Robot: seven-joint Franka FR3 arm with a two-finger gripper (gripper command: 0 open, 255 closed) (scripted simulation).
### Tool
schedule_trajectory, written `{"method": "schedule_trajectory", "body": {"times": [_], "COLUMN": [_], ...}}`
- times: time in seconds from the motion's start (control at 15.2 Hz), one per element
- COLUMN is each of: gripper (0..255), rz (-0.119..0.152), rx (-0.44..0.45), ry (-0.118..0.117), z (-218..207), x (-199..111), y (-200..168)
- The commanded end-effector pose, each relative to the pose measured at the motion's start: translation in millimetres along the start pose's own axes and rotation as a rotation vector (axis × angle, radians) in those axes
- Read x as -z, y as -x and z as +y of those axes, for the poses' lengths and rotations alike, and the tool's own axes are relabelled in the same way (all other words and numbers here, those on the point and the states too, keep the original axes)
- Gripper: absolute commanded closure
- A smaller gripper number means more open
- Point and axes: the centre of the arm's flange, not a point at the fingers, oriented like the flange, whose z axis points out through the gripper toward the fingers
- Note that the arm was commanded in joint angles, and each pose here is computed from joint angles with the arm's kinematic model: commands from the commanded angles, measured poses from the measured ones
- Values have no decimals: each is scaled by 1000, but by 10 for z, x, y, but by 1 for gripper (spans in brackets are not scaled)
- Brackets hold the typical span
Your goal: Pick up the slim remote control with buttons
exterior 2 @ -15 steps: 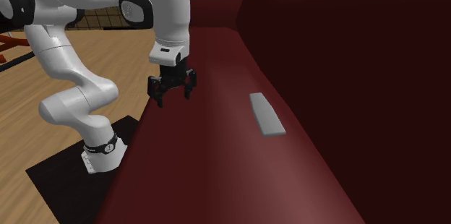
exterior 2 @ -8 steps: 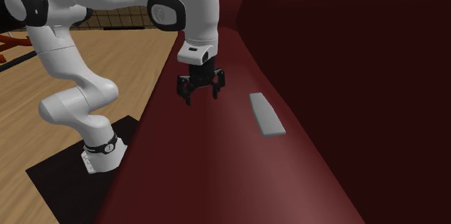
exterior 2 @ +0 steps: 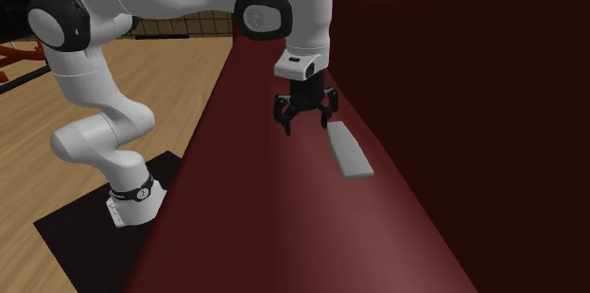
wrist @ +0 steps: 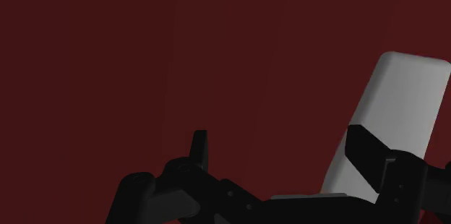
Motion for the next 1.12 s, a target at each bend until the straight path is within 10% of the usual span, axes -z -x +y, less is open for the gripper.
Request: {"method": "schedule_trajectory", "body": {"times": [0.0, 0.33, 0.99, 1.06], "gripper": [0, 0, 0, 255], "rz": [9, 31, 32, 32], "rx": [-55, -181, -187, -187], "ry": [-18, -59, -61, -61], "z": [-199, -677, -691, -690], "x": [48, 148, -246, -247], "y": [-130, -457, -489, -487]}}
